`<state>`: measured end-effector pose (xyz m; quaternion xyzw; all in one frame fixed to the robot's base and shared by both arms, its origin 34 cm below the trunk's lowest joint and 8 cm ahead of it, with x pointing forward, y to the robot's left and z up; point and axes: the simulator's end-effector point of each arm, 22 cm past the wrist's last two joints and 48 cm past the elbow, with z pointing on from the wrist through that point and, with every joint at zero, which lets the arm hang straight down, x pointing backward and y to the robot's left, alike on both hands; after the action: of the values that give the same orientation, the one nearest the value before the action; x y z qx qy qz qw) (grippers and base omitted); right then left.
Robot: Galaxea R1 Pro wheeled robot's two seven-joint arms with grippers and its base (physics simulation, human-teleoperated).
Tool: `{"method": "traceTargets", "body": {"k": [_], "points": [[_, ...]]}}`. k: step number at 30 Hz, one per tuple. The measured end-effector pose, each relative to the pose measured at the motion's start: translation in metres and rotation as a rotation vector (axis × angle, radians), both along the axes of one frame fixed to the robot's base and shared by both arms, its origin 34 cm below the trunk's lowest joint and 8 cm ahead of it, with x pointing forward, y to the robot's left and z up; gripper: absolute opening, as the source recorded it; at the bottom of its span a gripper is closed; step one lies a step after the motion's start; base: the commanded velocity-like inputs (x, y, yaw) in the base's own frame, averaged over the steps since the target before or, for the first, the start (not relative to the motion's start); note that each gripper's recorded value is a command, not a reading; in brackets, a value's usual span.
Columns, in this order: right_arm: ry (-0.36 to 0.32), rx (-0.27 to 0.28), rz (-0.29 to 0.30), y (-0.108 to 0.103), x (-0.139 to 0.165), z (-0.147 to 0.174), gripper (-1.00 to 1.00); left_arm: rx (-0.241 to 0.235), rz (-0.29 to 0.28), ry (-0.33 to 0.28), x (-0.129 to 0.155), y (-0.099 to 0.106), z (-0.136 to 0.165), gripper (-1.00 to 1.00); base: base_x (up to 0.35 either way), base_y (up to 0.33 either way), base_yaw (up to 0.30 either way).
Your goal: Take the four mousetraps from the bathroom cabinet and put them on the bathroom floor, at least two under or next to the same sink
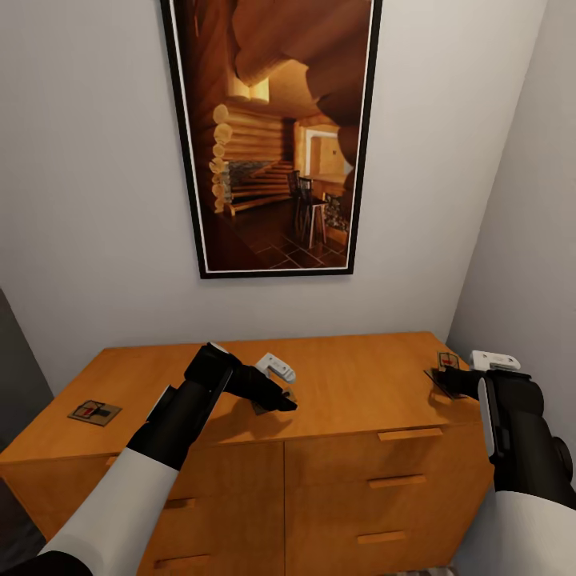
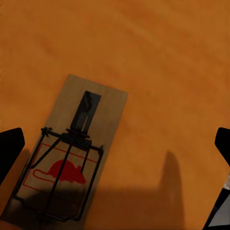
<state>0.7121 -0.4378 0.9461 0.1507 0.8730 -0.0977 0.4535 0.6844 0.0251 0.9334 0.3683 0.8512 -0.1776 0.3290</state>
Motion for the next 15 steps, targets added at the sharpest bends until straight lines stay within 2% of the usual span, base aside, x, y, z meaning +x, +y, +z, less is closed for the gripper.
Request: {"method": "traceTargets", "body": {"k": [9, 15], "points": [[0.000, 0.000, 0.000, 0.000, 0.000, 0.000, -1.00, 0.002, 0.003, -0.002, 0.001, 0.002, 0.000, 1.00, 0.000, 0.000, 0.000], [0.000, 0.000, 0.000, 0.000, 0.000, 0.000, -1.00, 0.012, 0.014, -0.002, 0.003, 0.011, -0.002, 1.00, 0.000, 0.000, 0.000]]}}
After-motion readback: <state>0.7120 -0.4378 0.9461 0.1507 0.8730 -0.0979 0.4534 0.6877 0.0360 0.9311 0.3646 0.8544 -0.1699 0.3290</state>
